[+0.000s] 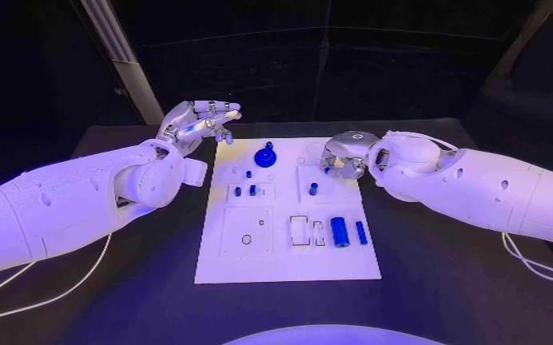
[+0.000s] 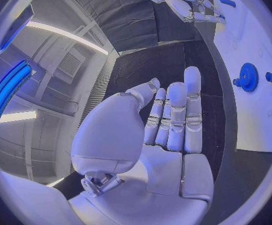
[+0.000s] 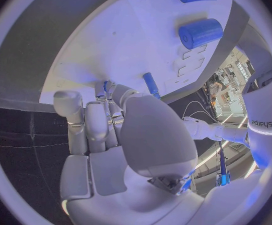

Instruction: Assemble the parts on the task board

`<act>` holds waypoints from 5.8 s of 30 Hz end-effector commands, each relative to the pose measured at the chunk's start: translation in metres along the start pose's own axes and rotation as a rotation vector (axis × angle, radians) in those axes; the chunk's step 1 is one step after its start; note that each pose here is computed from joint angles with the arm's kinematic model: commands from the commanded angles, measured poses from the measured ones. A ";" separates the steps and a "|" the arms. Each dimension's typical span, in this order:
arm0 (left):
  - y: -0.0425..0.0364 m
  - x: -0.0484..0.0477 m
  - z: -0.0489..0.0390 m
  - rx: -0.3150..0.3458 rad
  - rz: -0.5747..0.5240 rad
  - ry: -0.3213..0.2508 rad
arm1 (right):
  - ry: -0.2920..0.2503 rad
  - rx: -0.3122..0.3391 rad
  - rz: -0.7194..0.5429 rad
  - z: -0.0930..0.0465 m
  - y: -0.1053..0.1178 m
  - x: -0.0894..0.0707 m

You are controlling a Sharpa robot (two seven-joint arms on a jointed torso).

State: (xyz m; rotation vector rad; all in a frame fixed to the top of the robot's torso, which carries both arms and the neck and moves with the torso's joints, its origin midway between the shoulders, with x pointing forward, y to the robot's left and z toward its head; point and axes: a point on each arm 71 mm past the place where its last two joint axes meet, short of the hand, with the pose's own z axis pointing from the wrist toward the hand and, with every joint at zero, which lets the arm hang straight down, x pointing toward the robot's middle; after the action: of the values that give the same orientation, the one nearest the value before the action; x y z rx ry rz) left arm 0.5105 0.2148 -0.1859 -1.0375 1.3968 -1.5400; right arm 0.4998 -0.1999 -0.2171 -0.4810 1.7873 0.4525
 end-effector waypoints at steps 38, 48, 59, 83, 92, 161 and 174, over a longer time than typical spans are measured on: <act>-0.0018 -0.0049 -0.0018 0.004 -0.004 -0.005 | -0.162 -0.033 0.053 -0.029 0.013 -0.013; -0.0017 -0.0053 -0.0010 0.006 -0.003 -0.007 | -0.230 -0.164 0.165 -0.032 0.047 -0.023; -0.0005 -0.0042 0.0036 0.006 -0.001 -0.006 | -0.202 -0.289 0.207 -0.017 0.093 -0.023; 0.0000 0.0020 0.0079 0.005 -0.005 0.006 | -0.087 -0.369 0.211 0.008 0.147 0.025; 0.0001 0.0025 0.0080 0.004 -0.006 0.008 | -0.062 -0.373 0.195 0.010 0.150 0.028; -0.0006 0.0012 0.0075 0.000 -0.006 0.010 | -0.080 -0.386 0.174 0.014 0.155 0.031; -0.0006 -0.0001 0.0070 -0.002 -0.006 0.008 | -0.104 -0.382 0.212 0.004 0.148 0.029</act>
State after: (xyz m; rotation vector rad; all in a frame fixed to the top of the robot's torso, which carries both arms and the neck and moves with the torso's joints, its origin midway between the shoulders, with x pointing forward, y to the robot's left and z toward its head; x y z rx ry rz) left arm 0.5171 0.2134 -0.1867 -1.0416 1.4023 -1.5323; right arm 0.4171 -0.0766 -0.2401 -0.5425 1.6804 0.9371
